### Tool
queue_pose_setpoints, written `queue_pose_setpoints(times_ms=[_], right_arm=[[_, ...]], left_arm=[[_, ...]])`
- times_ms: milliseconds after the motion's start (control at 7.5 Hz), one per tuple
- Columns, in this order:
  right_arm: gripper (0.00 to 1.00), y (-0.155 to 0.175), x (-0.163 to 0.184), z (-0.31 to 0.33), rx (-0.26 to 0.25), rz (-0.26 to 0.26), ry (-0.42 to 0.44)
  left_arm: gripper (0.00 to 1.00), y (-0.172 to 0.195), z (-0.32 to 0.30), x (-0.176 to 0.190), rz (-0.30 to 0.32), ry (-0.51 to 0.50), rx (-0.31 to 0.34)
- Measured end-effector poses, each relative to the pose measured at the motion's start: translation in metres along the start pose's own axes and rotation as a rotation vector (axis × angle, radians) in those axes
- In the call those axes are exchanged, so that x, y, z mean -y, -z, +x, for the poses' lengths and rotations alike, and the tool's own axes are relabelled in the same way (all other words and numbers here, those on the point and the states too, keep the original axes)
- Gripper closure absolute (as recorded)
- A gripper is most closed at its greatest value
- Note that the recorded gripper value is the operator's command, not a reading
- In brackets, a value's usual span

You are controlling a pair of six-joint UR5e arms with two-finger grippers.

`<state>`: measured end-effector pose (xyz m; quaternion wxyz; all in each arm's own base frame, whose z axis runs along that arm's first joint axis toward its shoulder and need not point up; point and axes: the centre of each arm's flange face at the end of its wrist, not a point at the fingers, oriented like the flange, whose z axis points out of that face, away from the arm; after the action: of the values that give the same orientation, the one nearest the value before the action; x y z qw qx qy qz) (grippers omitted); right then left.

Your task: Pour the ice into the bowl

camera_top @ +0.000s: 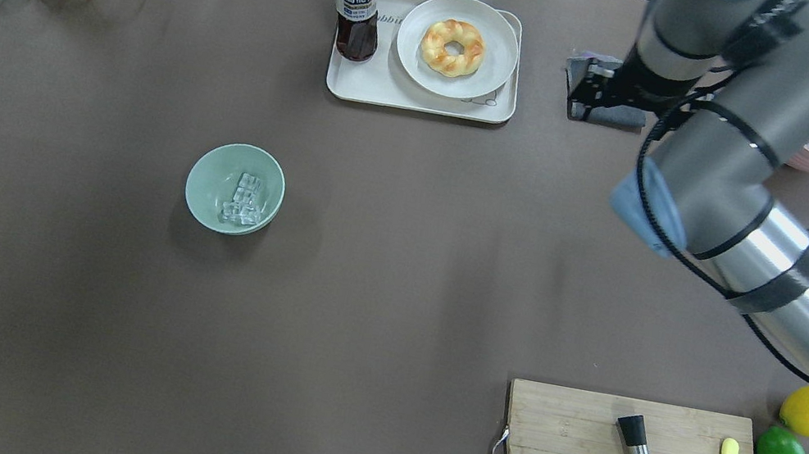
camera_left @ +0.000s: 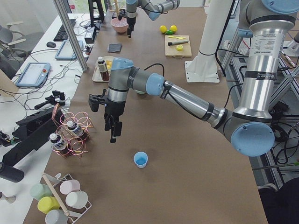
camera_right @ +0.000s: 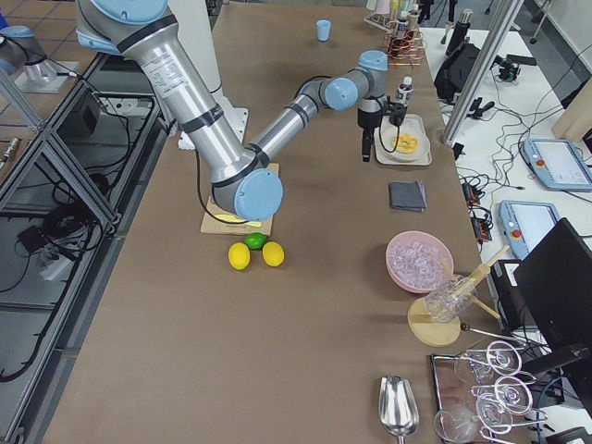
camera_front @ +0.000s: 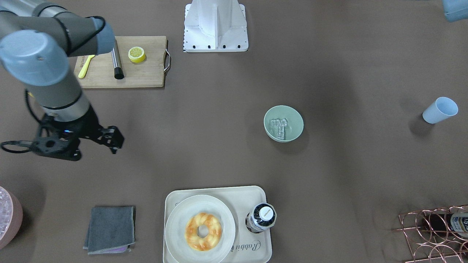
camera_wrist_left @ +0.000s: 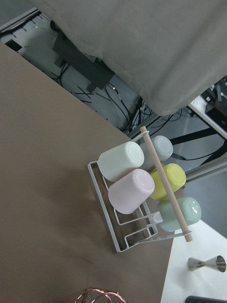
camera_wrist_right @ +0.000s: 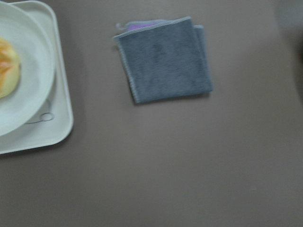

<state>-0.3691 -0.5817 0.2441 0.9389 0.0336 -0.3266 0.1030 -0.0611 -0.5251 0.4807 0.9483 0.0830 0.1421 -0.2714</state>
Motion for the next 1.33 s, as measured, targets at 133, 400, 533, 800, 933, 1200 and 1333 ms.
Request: queue_pose_setpoints(times_ms=[133, 400, 533, 800, 933, 1200, 1333], right_arm=[[0.01, 0.001, -0.029, -0.064, 0.019, 0.004, 0.023], [0.01, 0.007, -0.084, -0.160, 0.052, 0.005, 0.100], [0.01, 0.006, -0.105, -0.208, 0.056, 0.006, 0.136], [0.01, -0.011, -0.131, -0.291, 0.056, 0.027, 0.177], [0.01, -0.019, -0.140, -0.318, 0.056, 0.041, 0.191], [0.01, -0.034, -0.163, -0.347, 0.073, 0.053, 0.223], [0.01, -0.039, -0.172, -0.353, 0.085, 0.054, 0.235]], left_arm=[[0.02, 0.001, -0.033, 0.010, -0.041, -0.063, -0.079], [0.02, 0.000, -0.066, 0.017, -0.108, -0.152, -0.219], [0.02, -0.006, -0.077, 0.016, -0.141, -0.177, -0.281], [0.02, -0.034, -0.089, 0.014, -0.198, -0.230, -0.338], [0.02, -0.056, -0.093, 0.013, -0.229, -0.291, -0.372], [0.02, -0.083, -0.092, 0.008, -0.281, -0.352, -0.456], [0.02, -0.102, -0.086, 0.006, -0.296, -0.394, -0.473]])
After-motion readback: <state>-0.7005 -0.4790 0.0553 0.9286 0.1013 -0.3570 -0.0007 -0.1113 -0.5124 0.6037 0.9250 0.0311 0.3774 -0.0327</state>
